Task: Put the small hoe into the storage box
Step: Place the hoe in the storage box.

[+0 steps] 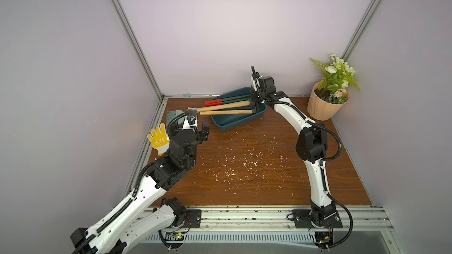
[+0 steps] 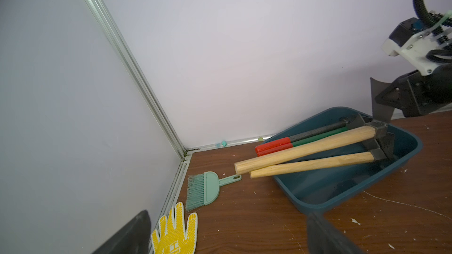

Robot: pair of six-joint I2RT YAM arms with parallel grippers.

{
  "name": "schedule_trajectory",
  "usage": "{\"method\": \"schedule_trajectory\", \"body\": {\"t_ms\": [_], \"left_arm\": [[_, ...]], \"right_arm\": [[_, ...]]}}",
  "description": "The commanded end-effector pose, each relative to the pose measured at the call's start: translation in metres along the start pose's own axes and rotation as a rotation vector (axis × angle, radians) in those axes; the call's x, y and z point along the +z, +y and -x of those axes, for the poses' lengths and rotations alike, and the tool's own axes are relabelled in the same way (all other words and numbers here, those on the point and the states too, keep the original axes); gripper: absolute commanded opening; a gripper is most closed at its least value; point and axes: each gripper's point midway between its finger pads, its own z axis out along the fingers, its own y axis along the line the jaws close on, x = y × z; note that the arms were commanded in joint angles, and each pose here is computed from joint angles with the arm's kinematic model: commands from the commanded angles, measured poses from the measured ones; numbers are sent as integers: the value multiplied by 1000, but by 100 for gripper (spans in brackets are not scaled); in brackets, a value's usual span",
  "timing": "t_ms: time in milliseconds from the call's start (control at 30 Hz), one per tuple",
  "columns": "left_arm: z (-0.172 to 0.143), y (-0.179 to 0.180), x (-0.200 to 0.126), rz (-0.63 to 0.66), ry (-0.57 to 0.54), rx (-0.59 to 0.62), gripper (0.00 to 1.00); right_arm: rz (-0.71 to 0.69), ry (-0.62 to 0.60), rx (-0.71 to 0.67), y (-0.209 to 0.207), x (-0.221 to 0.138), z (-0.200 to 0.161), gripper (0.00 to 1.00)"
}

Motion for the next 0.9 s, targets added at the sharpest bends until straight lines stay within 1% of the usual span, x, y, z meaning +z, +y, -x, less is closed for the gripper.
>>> {"method": "schedule_trajectory", "body": {"t_ms": [0,100,200,333,500,633,867], "left_arm": [[-2,10,0,49,14,-15,100],[-3,9,1,48,16,-6,100],[0,11,1,52,22,11,100],[2,13,1,62,19,17,100],[0,7,5,53,29,25,100],[2,6,5,50,31,32,100],[-2,6,5,48,35,24,100]], "right_arm": [[18,-141,47,-2,-12,54,0],[18,-156,73,-11,2,55,0],[12,-144,76,-16,11,50,0],[-5,-118,70,-21,18,36,0],[-15,-74,66,-25,29,14,0],[-37,-47,51,-33,32,5,0],[-36,-26,26,-38,27,4,0]]}}
